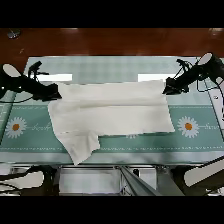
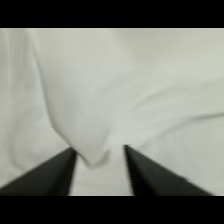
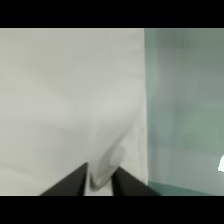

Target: Fold the shirts.

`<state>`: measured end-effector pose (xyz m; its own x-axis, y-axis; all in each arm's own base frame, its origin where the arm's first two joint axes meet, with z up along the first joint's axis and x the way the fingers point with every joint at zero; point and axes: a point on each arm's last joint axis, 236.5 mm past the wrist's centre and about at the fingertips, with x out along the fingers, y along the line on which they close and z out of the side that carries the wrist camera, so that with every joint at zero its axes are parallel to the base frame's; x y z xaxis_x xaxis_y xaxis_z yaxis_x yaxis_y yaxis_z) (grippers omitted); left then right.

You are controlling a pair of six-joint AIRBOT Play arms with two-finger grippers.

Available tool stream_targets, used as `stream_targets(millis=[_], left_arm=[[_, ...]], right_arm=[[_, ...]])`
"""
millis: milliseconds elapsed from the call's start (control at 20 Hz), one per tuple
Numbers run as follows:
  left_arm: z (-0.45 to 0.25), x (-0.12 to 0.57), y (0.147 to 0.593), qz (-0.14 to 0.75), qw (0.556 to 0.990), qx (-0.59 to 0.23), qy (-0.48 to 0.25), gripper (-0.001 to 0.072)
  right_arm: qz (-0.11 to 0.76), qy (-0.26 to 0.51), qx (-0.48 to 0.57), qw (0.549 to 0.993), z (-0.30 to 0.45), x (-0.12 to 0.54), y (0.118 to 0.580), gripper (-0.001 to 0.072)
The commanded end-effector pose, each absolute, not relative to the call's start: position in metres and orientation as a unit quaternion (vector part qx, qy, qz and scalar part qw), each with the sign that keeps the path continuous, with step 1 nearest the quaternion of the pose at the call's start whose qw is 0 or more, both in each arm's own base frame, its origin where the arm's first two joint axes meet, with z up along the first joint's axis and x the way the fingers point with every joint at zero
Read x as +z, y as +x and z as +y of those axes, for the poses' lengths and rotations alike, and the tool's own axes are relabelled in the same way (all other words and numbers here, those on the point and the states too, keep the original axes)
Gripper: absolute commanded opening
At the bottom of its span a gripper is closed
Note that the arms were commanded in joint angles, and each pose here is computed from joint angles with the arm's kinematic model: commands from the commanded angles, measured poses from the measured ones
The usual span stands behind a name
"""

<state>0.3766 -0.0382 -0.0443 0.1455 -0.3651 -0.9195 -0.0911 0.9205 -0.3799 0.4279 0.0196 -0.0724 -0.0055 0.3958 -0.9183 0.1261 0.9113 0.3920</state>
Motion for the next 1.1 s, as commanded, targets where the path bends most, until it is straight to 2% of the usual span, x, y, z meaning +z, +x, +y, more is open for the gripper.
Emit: stream_targets(millis=[0, 100, 250, 450, 550, 800, 1050], left_arm=[[-0.038, -0.056, 0.338, 0.707, 0.679, -0.099, -0.174, 0.0699], [-0.027, -0.046, 0.327, 0.716, 0.669, -0.084, -0.181, 0.0699], [-0.012, -0.033, 0.3, 0.703, 0.679, -0.063, -0.202, 0.0699], [-0.008, -0.06, 0.216, 0.717, 0.645, -0.025, -0.264, 0.0699], [-0.02, -0.072, 0.191, 0.704, 0.64, -0.02, -0.307, 0.0699], [-0.059, -0.082, 0.175, 0.675, 0.628, -0.033, -0.387, 0.0699], [-0.063, -0.091, 0.181, 0.656, 0.627, -0.017, -0.42, 0.0699]], right_arm=[[0.716, 0.198, 0.094, 0.663, 0.019, -0.067, 0.414, 0.063], [0.701, 0.198, 0.088, 0.679, 0.006, -0.042, 0.412, 0.063], [0.666, 0.206, 0.057, 0.715, -0.024, -0.01, 0.4, 0.063], [0.603, 0.267, 0.046, 0.75, -0.015, -0.013, 0.361, 0.0628], [0.584, 0.291, 0.061, 0.755, 0.008, -0.023, 0.339, 0.0628], [0.582, 0.325, 0.085, 0.74, 0.039, -0.039, 0.303, 0.0628], [0.582, 0.334, 0.091, 0.736, 0.044, -0.038, 0.302, 0.0628]])
